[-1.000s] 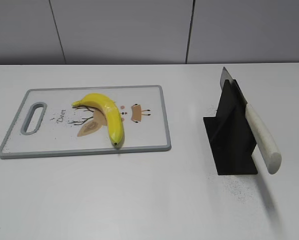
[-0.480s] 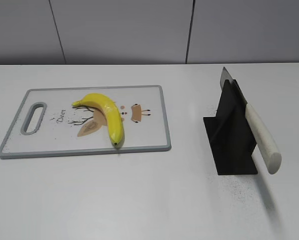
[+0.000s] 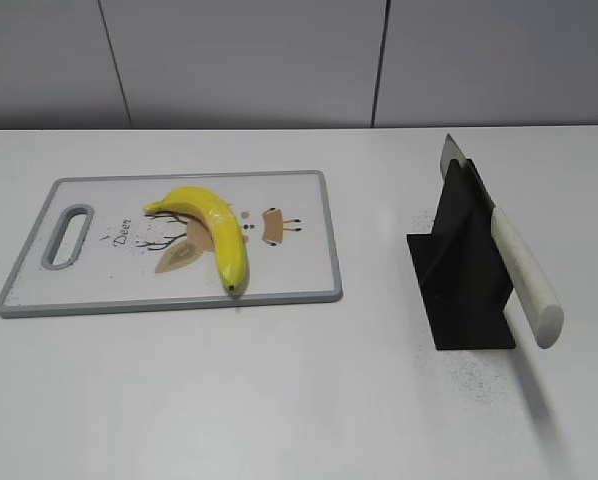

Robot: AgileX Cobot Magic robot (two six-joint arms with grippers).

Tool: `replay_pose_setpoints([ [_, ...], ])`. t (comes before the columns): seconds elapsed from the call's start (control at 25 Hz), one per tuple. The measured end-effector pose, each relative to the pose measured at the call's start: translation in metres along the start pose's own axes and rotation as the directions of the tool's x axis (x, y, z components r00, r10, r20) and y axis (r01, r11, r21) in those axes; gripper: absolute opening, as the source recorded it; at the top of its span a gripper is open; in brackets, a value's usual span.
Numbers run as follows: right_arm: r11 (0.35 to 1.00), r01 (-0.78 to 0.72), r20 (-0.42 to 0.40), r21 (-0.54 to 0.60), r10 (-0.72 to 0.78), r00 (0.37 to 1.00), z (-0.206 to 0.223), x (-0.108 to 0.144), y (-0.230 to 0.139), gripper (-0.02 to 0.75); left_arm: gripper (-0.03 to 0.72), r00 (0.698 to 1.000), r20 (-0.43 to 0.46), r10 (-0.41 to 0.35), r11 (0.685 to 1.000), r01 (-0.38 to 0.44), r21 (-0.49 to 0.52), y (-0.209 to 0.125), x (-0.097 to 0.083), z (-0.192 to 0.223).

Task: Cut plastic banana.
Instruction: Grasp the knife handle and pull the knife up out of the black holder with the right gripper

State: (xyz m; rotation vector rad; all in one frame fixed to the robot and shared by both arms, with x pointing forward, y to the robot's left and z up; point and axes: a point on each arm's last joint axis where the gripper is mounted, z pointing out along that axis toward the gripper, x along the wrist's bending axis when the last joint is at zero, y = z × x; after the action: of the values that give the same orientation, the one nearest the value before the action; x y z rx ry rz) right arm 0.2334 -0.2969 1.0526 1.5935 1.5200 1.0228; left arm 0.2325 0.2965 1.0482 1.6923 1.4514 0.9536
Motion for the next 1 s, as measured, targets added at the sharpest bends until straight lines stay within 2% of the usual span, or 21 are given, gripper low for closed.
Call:
replay_pose_setpoints([
  [0.44, 1.000, 0.000, 0.000, -0.002, 0.000, 1.000, 0.000, 0.000, 0.001, 0.582, 0.545, 1.000, 0.000, 0.000, 1.000, 0.000, 0.000, 0.000, 0.000, 0.000],
  [0.6, 1.000, 0.001, 0.004, 0.029, -0.001, 1.000, 0.001, 0.001, 0.015, 0.582, 0.545, 1.000, 0.000, 0.000, 1.000, 0.000, 0.000, 0.000, 0.000, 0.000],
  [0.8, 0.994, 0.002, 0.015, 0.107, -0.003, 1.000, 0.008, 0.003, 0.049, 0.581, 0.545, 1.000, 0.000, 0.000, 1.000, 0.000, 0.000, 0.000, 0.000, 0.000],
  [1.0, 0.964, -0.005, 0.022, 0.267, -0.001, 1.000, 0.024, 0.005, 0.081, 0.581, 0.545, 1.000, 0.000, 0.000, 1.000, 0.000, 0.000, 0.000, 0.000, 0.000],
])
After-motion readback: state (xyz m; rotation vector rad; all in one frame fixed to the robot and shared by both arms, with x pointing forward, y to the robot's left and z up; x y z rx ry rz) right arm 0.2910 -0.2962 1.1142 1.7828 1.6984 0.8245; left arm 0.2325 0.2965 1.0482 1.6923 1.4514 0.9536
